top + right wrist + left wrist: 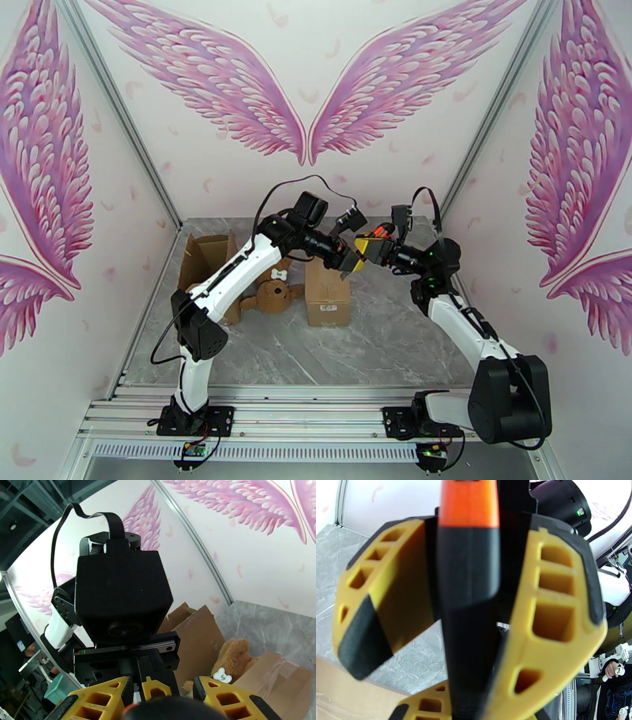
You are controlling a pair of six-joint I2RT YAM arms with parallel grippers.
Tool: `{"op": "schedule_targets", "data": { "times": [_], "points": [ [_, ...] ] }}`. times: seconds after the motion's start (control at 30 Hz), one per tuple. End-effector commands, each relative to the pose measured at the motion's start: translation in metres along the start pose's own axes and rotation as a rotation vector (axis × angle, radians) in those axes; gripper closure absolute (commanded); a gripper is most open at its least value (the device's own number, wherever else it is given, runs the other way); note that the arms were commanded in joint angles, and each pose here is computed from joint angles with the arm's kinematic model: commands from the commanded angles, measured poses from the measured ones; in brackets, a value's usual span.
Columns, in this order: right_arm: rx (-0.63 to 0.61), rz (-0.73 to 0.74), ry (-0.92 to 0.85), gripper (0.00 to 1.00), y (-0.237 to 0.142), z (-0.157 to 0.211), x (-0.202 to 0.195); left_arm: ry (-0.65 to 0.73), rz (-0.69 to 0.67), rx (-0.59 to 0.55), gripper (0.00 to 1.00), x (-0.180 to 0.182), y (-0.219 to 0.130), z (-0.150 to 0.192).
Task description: Unpack the express box
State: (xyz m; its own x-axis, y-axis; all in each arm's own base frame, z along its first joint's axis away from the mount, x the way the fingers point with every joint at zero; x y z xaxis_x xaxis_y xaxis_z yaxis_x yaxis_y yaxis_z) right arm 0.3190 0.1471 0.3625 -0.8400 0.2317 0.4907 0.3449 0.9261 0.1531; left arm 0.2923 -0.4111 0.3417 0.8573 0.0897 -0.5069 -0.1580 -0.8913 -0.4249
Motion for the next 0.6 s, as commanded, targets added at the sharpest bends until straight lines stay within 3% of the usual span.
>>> {"op": "schedule_targets", "data": {
  "times": [0.0,0.13,0.23,0.33,0.47,0.57],
  "points": [
    [0.002,-0.014,0.019,0.62,0.001,0.007,0.0,0.033,0.039,-0.015,0.89,-0.014,-0.004,-0.009],
    [-0.001,-0.01,0.022,0.69,0.001,0.008,-0.002,0.027,0.032,-0.01,0.88,-0.012,-0.005,-0.008],
    [-0.012,-0.002,0.019,0.84,0.0,0.008,-0.003,0.004,0.022,0.005,0.84,-0.01,-0.005,-0.005],
    [-0.033,0.012,-0.001,0.87,-0.001,0.007,-0.001,-0.004,0.005,0.005,0.76,-0.008,-0.005,-0.006],
    [-0.058,0.034,-0.034,0.9,-0.005,0.005,0.004,-0.023,-0.046,0.011,0.44,-0.003,-0.007,-0.003],
    [-0.062,0.073,-0.053,0.9,-0.008,0.007,0.005,-0.019,-0.13,-0.018,0.28,0.003,-0.013,-0.004]
  ]
}}
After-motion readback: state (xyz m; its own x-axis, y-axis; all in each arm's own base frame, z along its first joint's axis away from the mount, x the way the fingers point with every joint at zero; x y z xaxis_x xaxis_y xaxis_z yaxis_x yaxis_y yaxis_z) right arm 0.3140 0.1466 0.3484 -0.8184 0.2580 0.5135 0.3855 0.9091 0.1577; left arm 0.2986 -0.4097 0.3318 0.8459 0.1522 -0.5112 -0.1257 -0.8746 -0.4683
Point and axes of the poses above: each hand's point on the last joint's axis, 136 mm out from that joint toward the fingers, its own y axis out along the fingers, its own x axis along the line the jaws close on, z = x × y, the point moved 3 cm from there along -y, back along the fingers, and after that the axes turned 1 degree about -y, right-handed, at the moved point
